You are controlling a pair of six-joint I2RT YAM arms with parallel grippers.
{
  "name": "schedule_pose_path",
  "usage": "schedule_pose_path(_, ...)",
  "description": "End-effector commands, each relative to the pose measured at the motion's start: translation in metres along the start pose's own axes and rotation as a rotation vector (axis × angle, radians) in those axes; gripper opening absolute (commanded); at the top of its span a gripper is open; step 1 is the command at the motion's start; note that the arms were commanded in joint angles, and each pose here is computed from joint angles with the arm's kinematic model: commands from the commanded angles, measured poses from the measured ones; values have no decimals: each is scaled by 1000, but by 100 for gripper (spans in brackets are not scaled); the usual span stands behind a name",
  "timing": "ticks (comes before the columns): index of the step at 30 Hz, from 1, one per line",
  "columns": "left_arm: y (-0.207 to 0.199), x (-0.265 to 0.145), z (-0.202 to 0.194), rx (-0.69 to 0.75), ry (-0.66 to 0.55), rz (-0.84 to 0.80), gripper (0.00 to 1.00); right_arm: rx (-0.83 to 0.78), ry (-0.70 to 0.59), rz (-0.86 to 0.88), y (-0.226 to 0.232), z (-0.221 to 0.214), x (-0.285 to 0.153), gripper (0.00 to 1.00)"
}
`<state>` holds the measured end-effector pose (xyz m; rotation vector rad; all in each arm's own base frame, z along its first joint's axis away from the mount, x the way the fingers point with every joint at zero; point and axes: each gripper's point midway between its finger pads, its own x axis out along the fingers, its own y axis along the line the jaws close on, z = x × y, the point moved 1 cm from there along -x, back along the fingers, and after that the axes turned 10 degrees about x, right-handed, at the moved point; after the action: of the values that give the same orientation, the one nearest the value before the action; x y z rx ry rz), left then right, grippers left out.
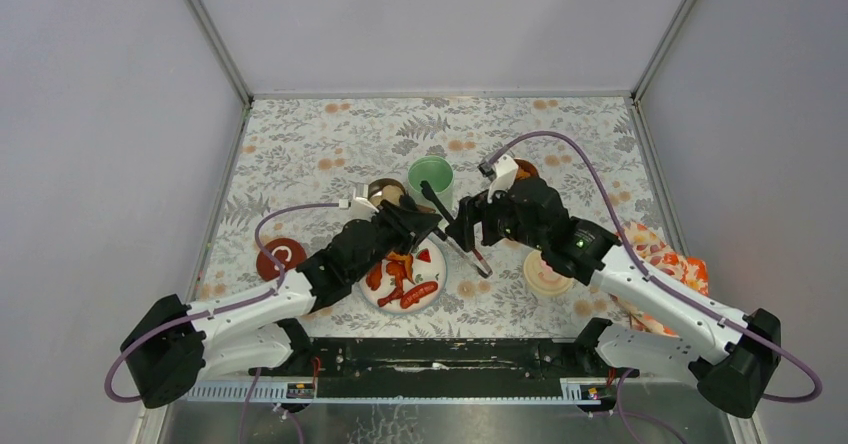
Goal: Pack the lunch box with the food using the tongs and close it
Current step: Move the packing box to the center of the board.
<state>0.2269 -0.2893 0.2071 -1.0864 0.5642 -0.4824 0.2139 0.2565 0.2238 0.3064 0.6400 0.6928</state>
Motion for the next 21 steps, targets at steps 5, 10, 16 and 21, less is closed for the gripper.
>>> schedule_pose_path(5,-4,-3,10,-174,-54,-17,0,-181,106,35,23,-19,6,92)
schedule_pose_path(10,-1,-2,8,-202,-44,-12,0,-212,120,-35,16,-29,13,90)
schedule_pose_path(16,-2,-2,4,-225,-23,-23,0,-230,132,-40,15,-30,18,78)
schedule_pose_path(21,-2,-1,1,-247,-5,-31,0,-246,135,-29,18,-29,25,66)
